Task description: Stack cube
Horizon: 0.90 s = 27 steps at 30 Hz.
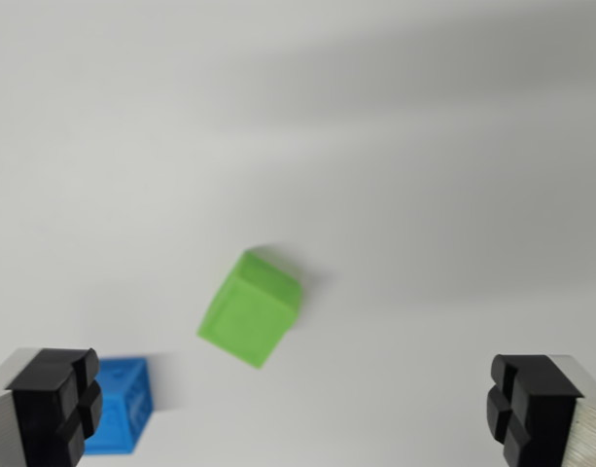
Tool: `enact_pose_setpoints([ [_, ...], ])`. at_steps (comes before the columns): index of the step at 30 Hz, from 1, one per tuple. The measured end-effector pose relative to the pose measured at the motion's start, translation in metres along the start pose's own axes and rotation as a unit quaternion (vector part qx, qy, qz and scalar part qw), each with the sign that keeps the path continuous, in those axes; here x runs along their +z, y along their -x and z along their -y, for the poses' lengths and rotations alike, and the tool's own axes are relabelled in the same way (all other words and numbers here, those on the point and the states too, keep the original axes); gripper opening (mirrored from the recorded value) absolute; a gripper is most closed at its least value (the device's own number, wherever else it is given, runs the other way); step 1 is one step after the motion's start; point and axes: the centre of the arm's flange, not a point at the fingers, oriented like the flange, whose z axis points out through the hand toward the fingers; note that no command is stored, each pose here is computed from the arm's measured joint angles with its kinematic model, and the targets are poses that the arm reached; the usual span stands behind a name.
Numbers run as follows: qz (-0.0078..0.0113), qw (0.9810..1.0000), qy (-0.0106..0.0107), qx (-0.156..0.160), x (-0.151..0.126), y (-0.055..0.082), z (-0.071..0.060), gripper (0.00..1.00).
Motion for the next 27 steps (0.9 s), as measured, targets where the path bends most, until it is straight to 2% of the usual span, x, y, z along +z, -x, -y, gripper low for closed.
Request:
enact_pose_setpoints([
  [7,0.0001,0.9996,0.0012,0.028,0.016,0.011,-0.005,1.00],
  [14,0.0001,0.9981,0.0029,0.061,0.034,0.024,-0.011,1.00],
  [19,-0.0002,0.9963,0.0038,0.086,0.048,0.034,-0.015,1.00],
  [27,-0.0008,0.9908,0.0049,0.135,0.074,0.054,-0.024,1.00],
])
